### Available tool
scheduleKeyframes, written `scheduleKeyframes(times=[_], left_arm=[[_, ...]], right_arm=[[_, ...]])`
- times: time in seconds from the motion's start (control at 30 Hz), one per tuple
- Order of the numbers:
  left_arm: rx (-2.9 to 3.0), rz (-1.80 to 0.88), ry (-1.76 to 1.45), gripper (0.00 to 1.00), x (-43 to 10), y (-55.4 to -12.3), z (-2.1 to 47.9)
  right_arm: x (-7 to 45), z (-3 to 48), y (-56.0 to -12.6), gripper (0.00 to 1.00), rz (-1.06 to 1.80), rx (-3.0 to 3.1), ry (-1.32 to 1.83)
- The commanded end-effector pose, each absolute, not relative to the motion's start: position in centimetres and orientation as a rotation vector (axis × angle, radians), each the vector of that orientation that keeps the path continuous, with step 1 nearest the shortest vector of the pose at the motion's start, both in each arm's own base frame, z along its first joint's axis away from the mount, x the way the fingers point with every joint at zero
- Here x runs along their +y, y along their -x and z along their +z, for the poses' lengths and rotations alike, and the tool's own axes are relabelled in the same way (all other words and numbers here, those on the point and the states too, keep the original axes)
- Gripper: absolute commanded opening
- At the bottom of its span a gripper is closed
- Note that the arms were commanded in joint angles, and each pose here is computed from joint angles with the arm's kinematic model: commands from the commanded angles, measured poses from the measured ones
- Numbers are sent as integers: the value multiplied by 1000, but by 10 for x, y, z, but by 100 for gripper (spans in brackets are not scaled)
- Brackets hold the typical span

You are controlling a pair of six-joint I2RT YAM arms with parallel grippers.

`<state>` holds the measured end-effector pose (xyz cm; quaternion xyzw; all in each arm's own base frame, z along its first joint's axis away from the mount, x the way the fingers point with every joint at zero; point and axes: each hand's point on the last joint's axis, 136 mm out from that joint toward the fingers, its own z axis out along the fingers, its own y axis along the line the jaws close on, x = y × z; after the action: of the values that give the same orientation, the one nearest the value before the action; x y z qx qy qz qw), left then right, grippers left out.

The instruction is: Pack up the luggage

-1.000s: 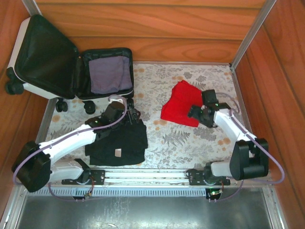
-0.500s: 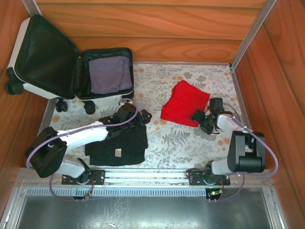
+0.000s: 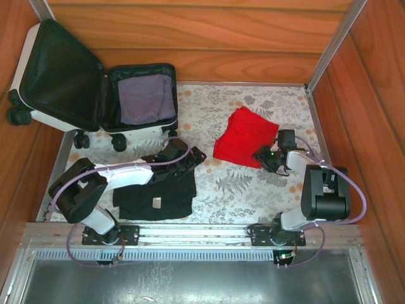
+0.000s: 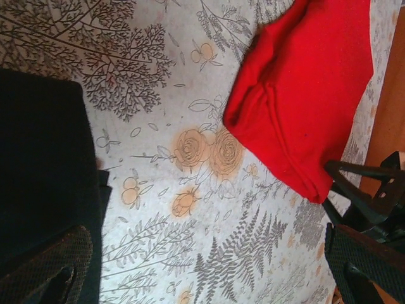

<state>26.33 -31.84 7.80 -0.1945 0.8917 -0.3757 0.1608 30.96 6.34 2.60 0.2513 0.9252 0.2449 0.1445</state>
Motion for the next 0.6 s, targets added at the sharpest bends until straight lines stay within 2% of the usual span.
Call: scheduleKeyframes(times=[0.0,0.1,0.17,0.33,0.43,0.57], left_arm=[[2534,-1134,623,100,-336,-267,85],[2552,-1141,630,100,-342,-267,80],[2564,-1138,635,100,-345,-267,75],[2583,-1158,667,100,-353,-268,62],[2567,-1246,703,100,-367,-271,62],[2533,-1385,801,100,-388,-276,63]], right_arm=[[71,21,-296,48,771,2702,-754],[74,21,-289,46,763,2723,-751],[76,23,-285,41,754,2731,-739],[83,39,-283,13,785,2718,-719],[86,55,-284,0,798,2693,-718],[90,77,-287,0,824,2655,-734]])
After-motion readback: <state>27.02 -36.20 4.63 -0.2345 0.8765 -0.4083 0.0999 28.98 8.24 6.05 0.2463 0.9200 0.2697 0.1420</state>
